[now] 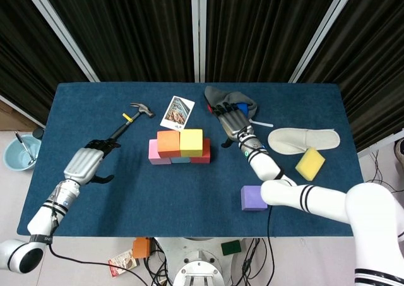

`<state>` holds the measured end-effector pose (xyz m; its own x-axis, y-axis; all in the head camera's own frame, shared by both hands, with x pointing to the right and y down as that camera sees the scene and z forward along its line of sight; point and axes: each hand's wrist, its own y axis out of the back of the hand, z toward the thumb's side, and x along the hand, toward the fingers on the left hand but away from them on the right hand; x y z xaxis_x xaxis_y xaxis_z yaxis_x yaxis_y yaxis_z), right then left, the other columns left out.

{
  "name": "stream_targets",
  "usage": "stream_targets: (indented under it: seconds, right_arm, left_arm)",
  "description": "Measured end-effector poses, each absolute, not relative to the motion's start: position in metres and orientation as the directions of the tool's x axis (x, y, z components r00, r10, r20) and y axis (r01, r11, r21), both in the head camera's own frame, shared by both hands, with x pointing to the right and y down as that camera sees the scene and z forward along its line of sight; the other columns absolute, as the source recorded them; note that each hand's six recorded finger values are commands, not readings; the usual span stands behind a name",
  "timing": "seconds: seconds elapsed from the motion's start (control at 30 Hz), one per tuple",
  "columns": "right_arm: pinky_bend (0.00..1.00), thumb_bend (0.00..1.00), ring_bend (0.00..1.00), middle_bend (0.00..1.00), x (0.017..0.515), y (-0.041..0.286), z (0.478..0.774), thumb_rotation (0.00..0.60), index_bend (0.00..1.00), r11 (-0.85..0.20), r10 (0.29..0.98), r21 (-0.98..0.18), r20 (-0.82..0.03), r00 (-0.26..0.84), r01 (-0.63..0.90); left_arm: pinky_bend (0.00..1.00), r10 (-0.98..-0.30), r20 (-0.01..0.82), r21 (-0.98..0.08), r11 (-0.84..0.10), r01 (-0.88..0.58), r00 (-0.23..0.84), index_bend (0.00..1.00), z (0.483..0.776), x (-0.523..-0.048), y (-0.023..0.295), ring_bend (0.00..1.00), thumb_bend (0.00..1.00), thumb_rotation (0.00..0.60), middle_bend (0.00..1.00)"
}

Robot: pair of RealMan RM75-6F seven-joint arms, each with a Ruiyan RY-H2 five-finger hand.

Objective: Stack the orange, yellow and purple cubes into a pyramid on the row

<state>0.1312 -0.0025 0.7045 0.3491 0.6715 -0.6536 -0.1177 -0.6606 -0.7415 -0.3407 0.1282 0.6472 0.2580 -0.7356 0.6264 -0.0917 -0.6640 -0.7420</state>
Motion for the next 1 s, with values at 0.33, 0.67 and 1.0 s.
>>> stream_targets:
  seconds: [0.33, 0.67, 1.0]
  right_arm:
    - [0.18, 0.05, 0.00, 0.17, 0.181, 0.049, 0.623, 0.563, 0.00, -0.657, 0.657, -0.746, -0.635, 0.407, -0.104]
    - [0.18, 0.00, 0.00, 0.14, 0.264, 0.143, 0.587, 0.561, 0.01, -0.663, 0.660, -0.745, -0.632, 0.406, -0.081]
    - [0.18, 0.01, 0.00, 0.13, 0.283, 0.198, 0.621, 0.563, 0.02, -0.735, 0.597, -0.676, -0.686, 0.415, -0.061]
  left_arm:
    - [0.14, -0.763, 0.609, -0.758, -0.640, -0.126, 0.216, 0.20, 0.639, -0.349, 0.123, 0.14, 0.17, 0.600, 0.13]
    - [0.14, -0.780, 0.599, -0.756, -0.625, -0.194, 0.179, 0.20, 0.631, -0.360, 0.125, 0.14, 0.17, 0.600, 0.13]
    - [0.14, -0.778, 0.603, -0.746, -0.628, -0.220, 0.177, 0.19, 0.632, -0.359, 0.136, 0.14, 0.17, 0.600, 0.13]
